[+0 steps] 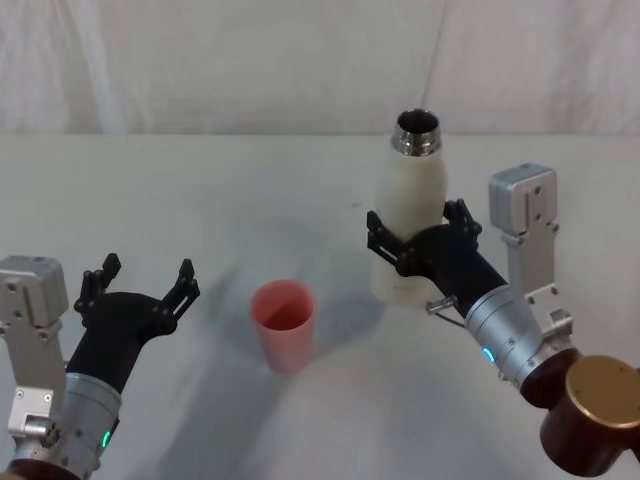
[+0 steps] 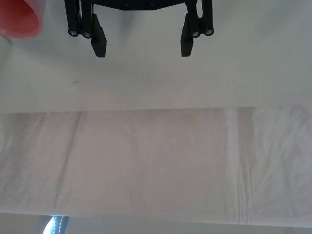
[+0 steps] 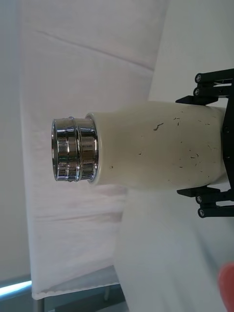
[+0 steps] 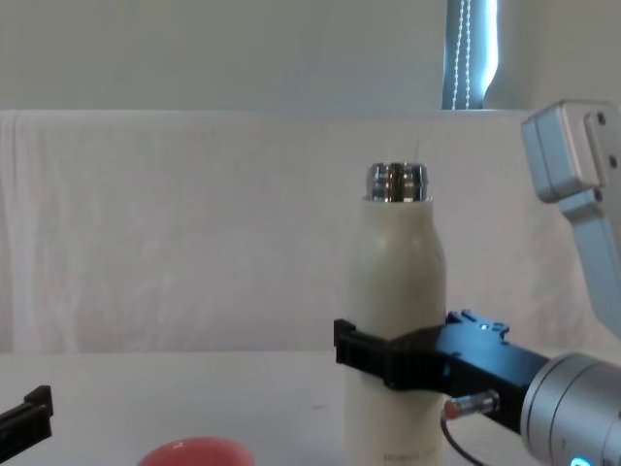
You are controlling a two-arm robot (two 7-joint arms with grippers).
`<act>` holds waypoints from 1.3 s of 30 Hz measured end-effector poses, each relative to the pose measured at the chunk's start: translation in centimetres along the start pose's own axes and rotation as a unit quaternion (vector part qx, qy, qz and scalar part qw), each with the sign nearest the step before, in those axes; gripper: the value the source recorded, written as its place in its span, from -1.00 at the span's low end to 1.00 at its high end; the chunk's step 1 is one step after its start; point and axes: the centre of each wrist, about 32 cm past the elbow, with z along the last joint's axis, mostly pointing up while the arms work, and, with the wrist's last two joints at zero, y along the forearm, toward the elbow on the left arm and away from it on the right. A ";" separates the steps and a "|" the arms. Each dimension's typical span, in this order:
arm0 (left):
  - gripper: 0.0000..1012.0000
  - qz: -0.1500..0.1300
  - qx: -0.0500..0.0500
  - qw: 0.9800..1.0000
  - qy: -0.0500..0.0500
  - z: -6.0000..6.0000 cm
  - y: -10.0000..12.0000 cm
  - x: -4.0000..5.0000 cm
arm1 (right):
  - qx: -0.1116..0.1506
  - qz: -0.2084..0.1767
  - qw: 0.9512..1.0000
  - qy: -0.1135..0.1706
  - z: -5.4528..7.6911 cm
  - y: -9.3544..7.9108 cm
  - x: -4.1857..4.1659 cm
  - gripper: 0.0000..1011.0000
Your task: Grasp the thermos with one hand and pour water into the cup lid.
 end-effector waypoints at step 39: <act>0.98 0.000 0.000 1.000 0.000 0.0 0.0 0.00 | 0.013 0.001 1.000 -0.003 1.2 -0.6 0.02 0.90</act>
